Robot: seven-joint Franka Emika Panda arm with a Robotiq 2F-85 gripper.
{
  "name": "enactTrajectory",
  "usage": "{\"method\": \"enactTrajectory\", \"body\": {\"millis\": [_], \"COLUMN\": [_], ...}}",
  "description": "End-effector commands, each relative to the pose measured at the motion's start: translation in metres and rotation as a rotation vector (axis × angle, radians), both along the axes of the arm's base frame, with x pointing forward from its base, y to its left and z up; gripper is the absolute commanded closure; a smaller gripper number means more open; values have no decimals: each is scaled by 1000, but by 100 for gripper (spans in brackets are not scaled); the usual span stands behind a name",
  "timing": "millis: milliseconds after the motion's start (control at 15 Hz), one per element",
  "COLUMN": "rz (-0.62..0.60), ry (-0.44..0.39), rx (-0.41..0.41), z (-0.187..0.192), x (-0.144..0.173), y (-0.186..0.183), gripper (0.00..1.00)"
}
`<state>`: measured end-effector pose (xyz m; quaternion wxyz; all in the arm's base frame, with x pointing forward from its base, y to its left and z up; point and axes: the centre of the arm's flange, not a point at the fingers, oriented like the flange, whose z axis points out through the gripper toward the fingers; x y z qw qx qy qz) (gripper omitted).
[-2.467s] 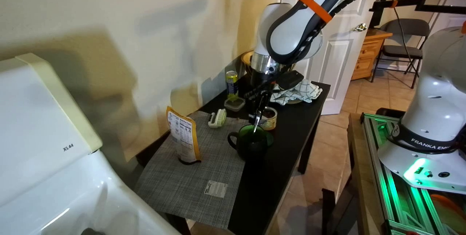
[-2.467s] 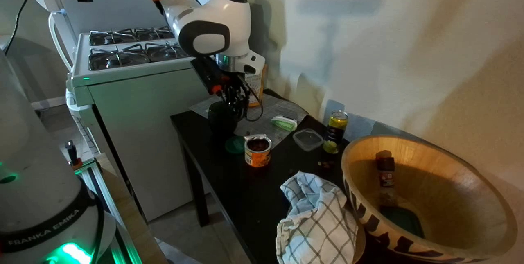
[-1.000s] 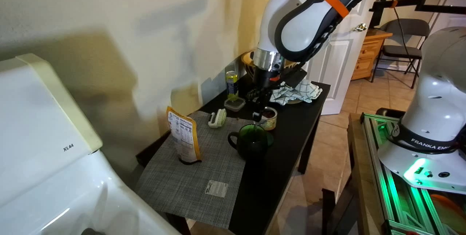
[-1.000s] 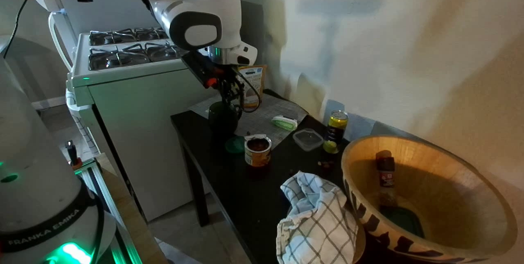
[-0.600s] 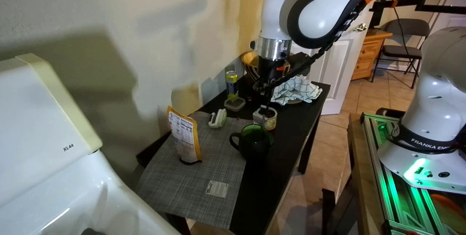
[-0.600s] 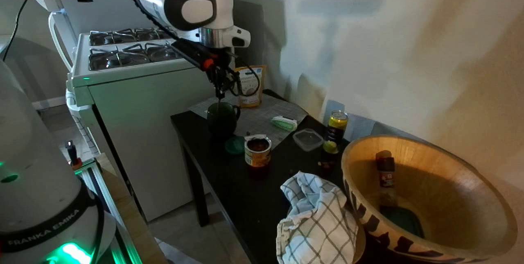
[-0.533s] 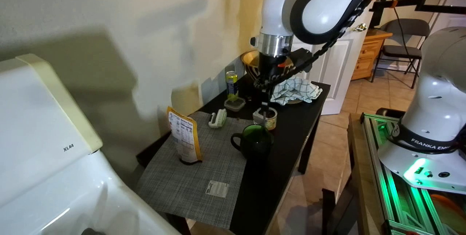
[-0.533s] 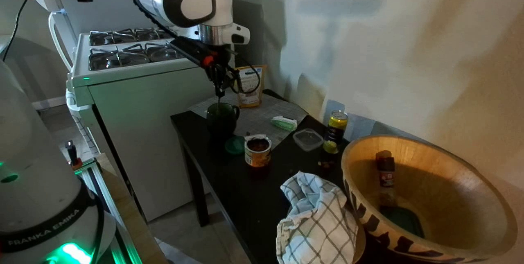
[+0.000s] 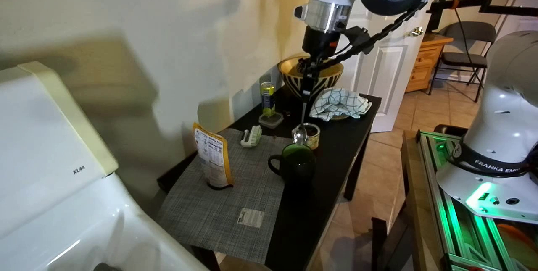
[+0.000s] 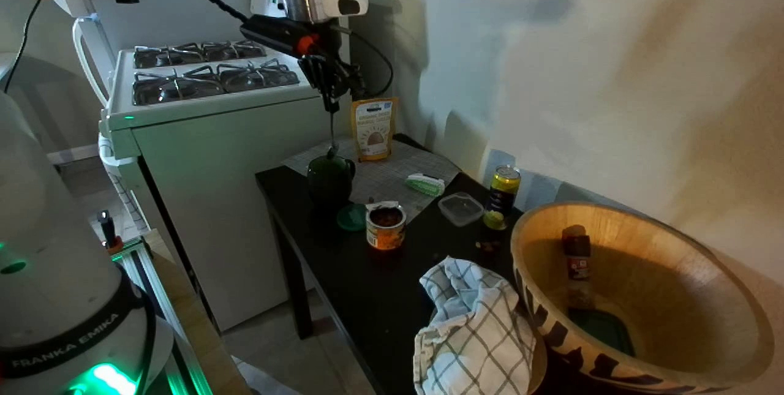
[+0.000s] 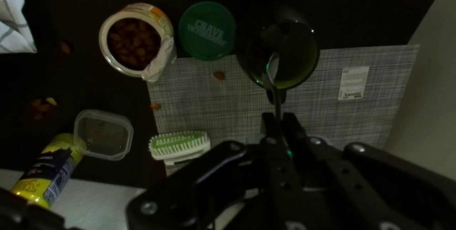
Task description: Use the spoon to transfer some contents from the can into the transparent bowl
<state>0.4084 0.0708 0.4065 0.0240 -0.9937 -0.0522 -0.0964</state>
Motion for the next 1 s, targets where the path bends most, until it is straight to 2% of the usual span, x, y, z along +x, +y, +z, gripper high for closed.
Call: {"method": "enactTrajectory", "body": {"millis": [0, 133, 267, 533, 667, 733, 867, 933], "rz": [-75, -116, -140, -98, -127, -128, -137, -137], "ry": [-43, -56, -49, -36, -23, -54, -46, -42], "rx": [-6, 23, 89, 286, 349, 290, 321, 323], "z": [21, 19, 12, -14, -32, -17, -26, -27], "x": [-20, -23, -27, -32, -36, -39, -43, -42], "y": [-22, -54, -99, -188, -203, -193, -204, -203], "gripper": [98, 98, 98, 98, 98, 92, 92, 98]}}
